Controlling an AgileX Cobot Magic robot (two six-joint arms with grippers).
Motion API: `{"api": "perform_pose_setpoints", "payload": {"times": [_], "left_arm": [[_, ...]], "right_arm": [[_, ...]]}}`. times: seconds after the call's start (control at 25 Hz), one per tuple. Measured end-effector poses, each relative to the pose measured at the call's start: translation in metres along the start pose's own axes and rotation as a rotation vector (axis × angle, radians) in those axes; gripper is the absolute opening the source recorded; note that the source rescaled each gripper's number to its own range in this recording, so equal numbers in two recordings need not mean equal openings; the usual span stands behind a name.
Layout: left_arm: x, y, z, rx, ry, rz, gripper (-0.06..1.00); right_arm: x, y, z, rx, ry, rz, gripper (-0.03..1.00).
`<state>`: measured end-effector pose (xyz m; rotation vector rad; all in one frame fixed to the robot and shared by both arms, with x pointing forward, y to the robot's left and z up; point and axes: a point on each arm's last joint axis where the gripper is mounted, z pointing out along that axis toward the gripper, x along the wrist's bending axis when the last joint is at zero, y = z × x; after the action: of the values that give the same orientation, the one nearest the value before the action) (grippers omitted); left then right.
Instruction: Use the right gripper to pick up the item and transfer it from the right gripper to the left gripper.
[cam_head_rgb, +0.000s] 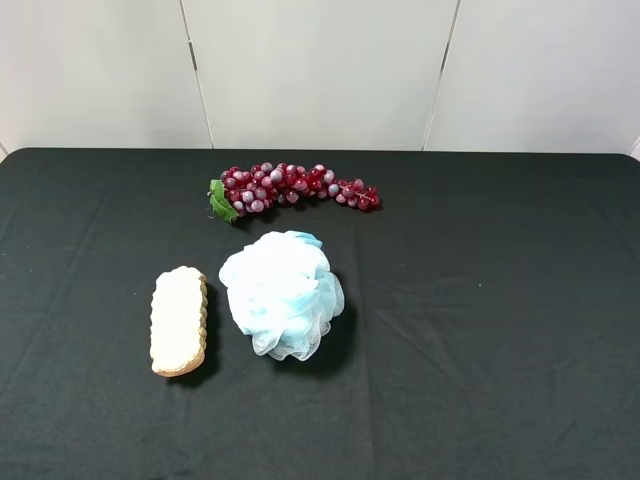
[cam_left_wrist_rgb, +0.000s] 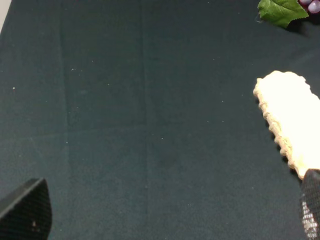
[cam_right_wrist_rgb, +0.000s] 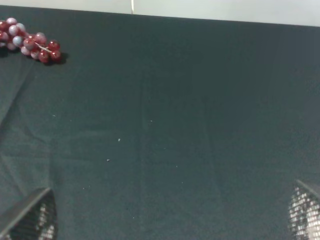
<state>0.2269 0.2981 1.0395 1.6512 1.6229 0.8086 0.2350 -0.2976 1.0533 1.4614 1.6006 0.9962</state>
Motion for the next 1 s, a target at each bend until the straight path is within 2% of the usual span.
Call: {"api": "perform_pose_setpoints", "payload": {"times": [1.0], "left_arm": [[0.0, 0.0, 0.0, 0.0, 0.0, 0.0, 0.99]], "right_arm": [[0.0, 0.0, 0.0, 0.0, 0.0, 0.0, 1.0]]}}
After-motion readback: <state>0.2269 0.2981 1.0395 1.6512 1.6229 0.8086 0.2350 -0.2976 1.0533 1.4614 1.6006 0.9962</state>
